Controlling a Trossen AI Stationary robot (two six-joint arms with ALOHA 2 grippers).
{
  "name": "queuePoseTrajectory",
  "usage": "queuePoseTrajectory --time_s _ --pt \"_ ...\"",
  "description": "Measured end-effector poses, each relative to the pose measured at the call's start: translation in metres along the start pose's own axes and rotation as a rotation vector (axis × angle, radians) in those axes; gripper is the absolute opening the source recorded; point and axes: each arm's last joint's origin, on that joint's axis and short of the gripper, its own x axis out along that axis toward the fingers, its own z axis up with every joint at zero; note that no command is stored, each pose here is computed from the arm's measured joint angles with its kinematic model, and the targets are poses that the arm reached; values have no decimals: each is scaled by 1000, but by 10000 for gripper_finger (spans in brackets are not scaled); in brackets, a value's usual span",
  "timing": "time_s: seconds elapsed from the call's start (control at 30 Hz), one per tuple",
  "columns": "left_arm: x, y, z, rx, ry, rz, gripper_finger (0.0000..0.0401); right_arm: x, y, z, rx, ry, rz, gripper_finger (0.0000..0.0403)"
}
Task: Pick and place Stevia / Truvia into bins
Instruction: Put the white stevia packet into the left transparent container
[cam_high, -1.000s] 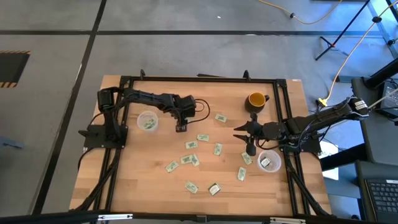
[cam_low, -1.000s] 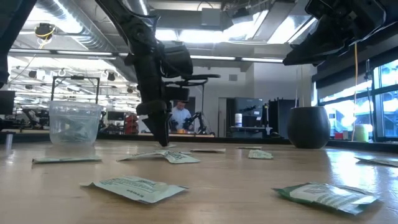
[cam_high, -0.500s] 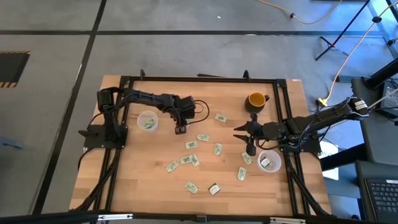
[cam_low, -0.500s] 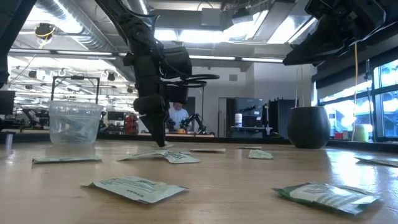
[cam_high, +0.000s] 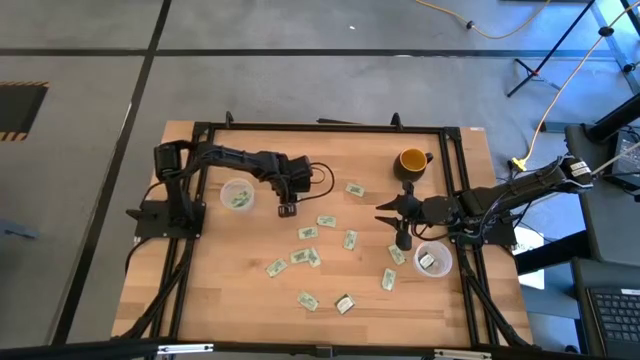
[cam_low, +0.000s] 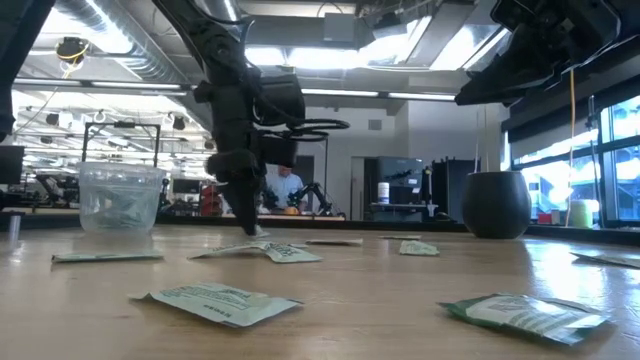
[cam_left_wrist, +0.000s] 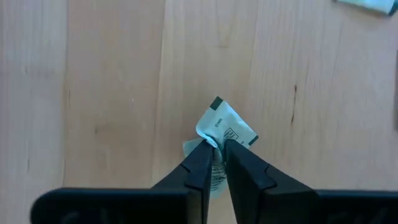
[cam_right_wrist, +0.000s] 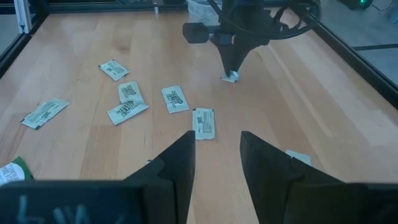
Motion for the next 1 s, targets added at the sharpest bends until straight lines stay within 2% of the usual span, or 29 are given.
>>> queuePoseTrajectory --time_s 0.2,0.37,0.6,0.73,0.83,0.93,1.0 --pt "-26 -2 -3 -2 -21 10 26 0 0 0 0 1 0 131" --pt "-61 -7 -9 -75 -66 17 26 0 0 0 0 1 0 131" --pt "-118 -16 -42 -212 -16 109 28 0 0 0 -1 1 0 131" --pt "-143 -22 -63 -316 8 122 28 0 0 0 0 1 0 131" --pt "-154 -26 -74 -392 31 156 32 0 0 0 0 1 0 131" --pt "-156 -27 -82 -409 42 216 36 0 0 0 0 1 0 131" --pt "-152 -28 -87 -410 74 219 39 0 0 0 0 1 0 131"
